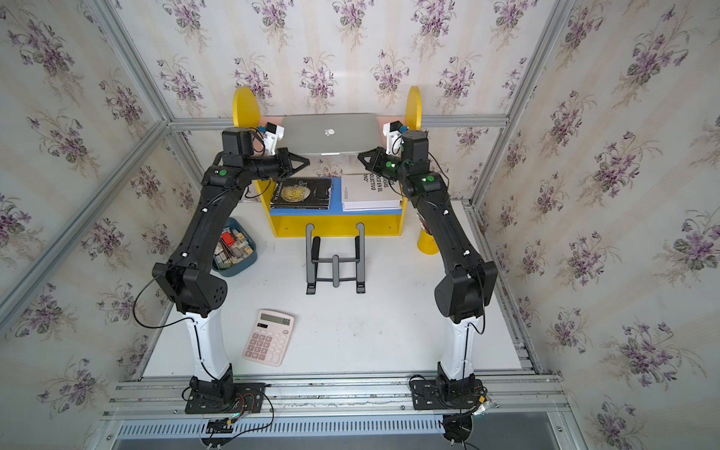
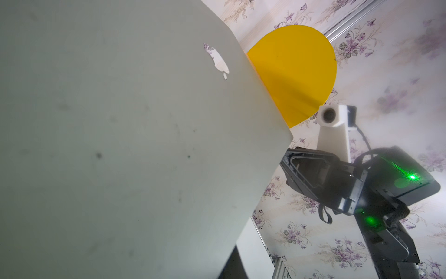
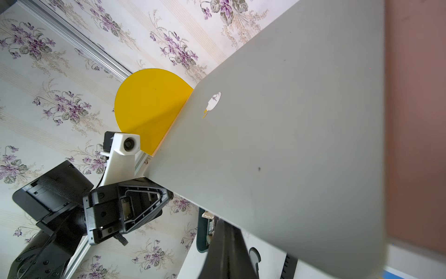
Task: Close the laptop lid and set it aside
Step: Place the laptop on the shelf.
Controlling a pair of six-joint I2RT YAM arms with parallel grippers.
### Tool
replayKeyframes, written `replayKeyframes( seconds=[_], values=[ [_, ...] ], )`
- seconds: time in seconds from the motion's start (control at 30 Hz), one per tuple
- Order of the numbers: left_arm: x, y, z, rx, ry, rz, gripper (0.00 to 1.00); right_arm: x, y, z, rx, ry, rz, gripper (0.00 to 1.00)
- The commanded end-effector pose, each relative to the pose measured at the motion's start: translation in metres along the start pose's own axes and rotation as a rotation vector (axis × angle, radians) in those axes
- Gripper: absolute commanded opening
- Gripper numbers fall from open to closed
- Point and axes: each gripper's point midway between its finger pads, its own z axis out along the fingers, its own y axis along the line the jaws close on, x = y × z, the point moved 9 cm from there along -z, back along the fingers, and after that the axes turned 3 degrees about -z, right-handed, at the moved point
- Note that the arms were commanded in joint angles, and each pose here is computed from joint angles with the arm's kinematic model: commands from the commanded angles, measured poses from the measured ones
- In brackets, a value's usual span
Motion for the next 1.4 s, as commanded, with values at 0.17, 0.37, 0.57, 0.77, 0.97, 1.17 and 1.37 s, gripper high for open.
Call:
replayKeyframes(
  seconds=[0.17,0.37,0.57,0.77,0.97,1.17,1.37],
  values=[
    [-0.013,0.007,-0.001,0.005,-0.039,-0.006,0.0,-0.007,0.008,0.002,-0.046,-0.013,-0.045,0.0],
    [-0.019,0.011,0.0,0.009,-0.05,-0.009,0.0,-0.008,0.007,0.006,-0.06,-0.015,-0.04,0.0],
    [-0.024,0.015,-0.001,0.012,-0.058,-0.016,0.0,-0.01,0.006,0.01,-0.068,-0.02,-0.04,0.0],
    [-0.027,0.018,-0.002,0.019,-0.067,-0.021,0.0,-0.012,0.005,0.012,-0.071,-0.025,-0.04,0.0],
    [-0.029,0.02,-0.003,0.021,-0.069,-0.023,0.0,-0.013,0.002,0.015,-0.066,-0.032,-0.049,0.0],
    [-0.031,0.02,-0.004,0.022,-0.076,-0.025,0.0,-0.014,-0.003,0.02,-0.064,-0.032,-0.04,0.0],
    [-0.032,0.022,-0.004,0.026,-0.074,-0.034,0.0,-0.014,-0.006,0.021,-0.066,-0.032,-0.035,0.0]
  ],
)
